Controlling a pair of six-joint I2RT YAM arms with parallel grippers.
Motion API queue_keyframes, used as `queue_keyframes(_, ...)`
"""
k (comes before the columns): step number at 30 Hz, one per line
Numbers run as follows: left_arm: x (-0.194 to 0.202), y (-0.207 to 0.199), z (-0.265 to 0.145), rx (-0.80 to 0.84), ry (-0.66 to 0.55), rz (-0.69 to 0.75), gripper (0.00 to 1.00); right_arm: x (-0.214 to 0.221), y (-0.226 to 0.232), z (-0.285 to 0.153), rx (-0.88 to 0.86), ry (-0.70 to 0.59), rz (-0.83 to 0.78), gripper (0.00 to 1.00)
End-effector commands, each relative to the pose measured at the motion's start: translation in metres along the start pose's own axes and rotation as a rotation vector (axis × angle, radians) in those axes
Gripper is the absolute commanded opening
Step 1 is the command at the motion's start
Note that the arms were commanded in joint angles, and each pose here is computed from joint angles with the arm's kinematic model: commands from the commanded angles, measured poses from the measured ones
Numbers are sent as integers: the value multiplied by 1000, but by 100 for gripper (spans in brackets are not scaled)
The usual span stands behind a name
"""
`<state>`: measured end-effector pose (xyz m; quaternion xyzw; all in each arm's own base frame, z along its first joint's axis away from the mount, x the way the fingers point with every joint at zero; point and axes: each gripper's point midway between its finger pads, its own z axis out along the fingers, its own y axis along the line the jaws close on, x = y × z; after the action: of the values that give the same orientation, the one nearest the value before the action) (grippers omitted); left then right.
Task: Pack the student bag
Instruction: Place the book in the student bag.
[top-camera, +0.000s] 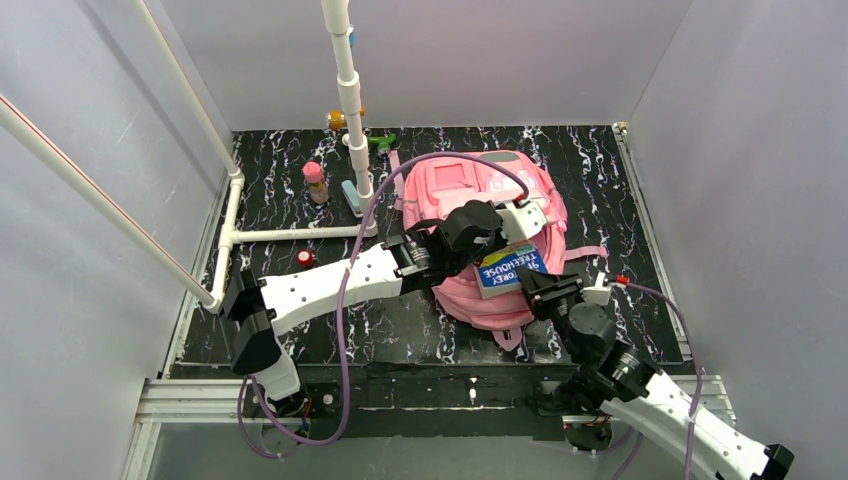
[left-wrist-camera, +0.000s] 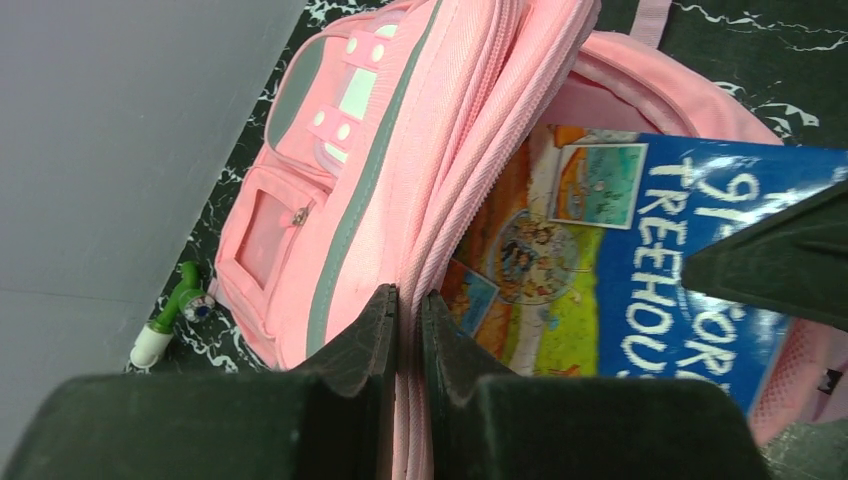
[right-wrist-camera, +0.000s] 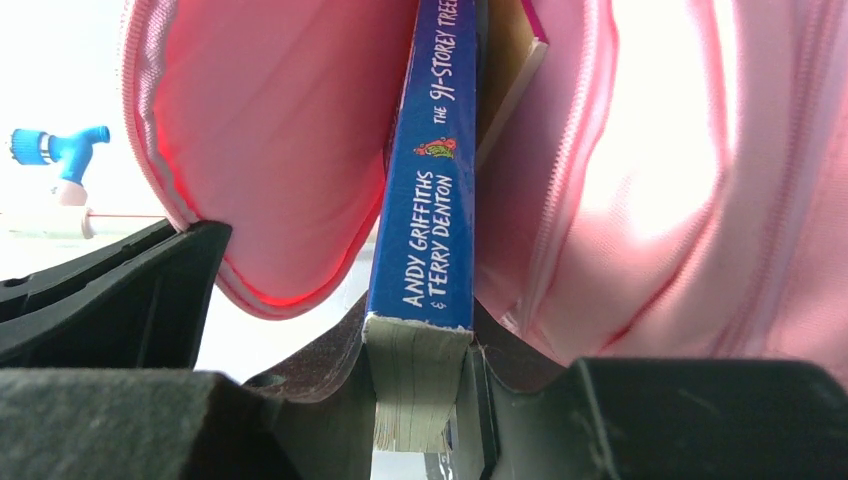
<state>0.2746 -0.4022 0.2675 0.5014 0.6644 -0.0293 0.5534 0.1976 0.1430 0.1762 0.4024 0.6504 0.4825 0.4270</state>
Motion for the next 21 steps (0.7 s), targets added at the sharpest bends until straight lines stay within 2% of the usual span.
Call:
queue_keyframes(1, -68, 26, -45, 9, -241, -159, 0, -9, 62, 7, -205, -68, 83, 1)
queue_keyframes(10, -58, 9, -47, 81, -229, -216, 0, -8, 78, 49, -254, -213, -3, 1)
queue_keyframes(14, -50, 3, -48, 97, -221, -219, 0, -13, 77, 67, -288, -251, 15, 1)
queue_keyframes(15, -49, 2, -47, 97, -217, -217, 0, -13, 79, 72, -290, -248, 9, 4)
queue_keyframes(17, -45, 2, -47, 95, -209, -209, 0, -11, 75, 82, -254, -229, -29, 19)
queue_keyframes(21, -40, 2, -47, 87, -203, -189, 0, -13, 62, 86, -161, -204, -102, 32)
